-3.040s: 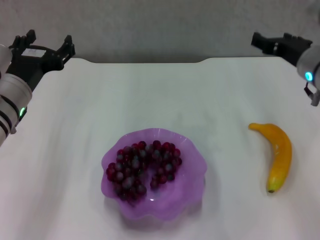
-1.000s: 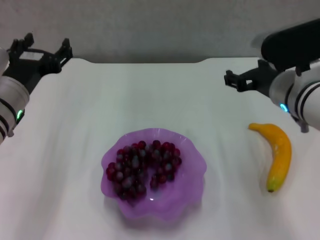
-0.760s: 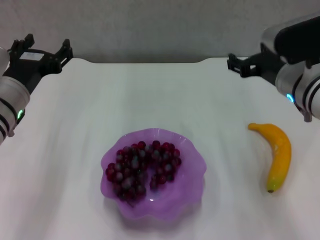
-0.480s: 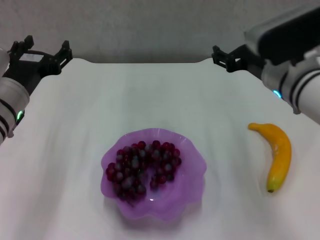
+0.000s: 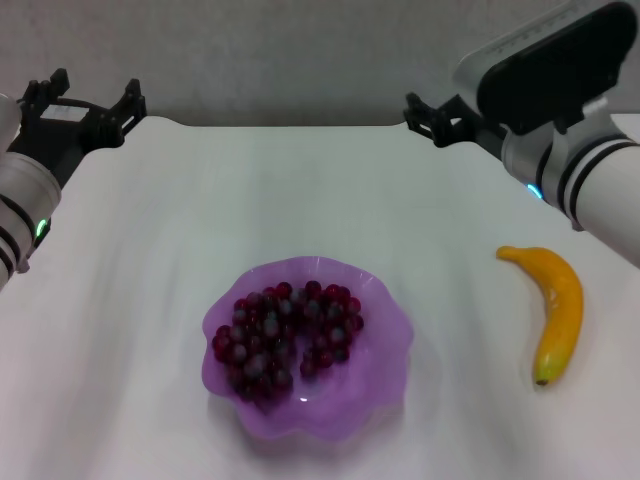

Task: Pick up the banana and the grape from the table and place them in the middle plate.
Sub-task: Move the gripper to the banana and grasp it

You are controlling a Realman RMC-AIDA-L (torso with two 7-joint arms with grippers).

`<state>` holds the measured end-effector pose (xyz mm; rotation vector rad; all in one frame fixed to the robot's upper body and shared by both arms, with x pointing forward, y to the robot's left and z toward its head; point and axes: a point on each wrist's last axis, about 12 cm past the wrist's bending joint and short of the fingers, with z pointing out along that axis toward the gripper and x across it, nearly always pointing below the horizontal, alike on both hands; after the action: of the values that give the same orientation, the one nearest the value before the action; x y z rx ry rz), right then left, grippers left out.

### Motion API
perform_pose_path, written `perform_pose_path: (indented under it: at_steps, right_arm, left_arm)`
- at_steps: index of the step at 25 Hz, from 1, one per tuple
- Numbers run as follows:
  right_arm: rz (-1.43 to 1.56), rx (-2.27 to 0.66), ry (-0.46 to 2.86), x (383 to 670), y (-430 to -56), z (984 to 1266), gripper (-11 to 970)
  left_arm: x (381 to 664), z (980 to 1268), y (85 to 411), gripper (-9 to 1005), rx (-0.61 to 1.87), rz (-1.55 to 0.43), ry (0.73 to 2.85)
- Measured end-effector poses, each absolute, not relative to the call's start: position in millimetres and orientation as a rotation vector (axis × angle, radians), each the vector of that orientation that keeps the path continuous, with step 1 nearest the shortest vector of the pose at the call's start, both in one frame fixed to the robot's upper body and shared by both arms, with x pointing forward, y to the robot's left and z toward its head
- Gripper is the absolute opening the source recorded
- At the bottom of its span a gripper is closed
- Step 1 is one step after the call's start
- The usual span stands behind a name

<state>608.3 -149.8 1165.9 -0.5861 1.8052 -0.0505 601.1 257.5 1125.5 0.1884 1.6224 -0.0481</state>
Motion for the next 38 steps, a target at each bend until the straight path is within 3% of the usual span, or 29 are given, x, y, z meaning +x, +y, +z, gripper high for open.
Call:
perform_pose_path:
  at_steps: [4,13,21,30,38]
  right_arm:
    - [0.144,-0.457,1.764,603.3,-149.9,1169.9,830]
    - [0.419,-0.123,1.704,599.8,-203.5,1156.5,830]
    - [0.244,0.049,1.899,580.6,-226.0,1134.7,830]
    - [-0.06,-0.151,2.158,546.5,-214.9,1119.9,830]
    - [-0.135,-0.215,2.308,529.7,-213.0,1075.4,830]
  left_arm:
    - [601.0,1125.2,257.6,878,0.188,-0.048,1.623]
    - [600.4,1124.0,257.1,878,0.185,-0.049,1.626]
    - [598.8,1120.1,256.5,878,0.19,-0.049,1.638]
    - [600.3,1118.6,256.5,878,0.198,-0.051,1.665]
    - [600.8,1118.9,257.0,879,0.204,-0.048,1.667]
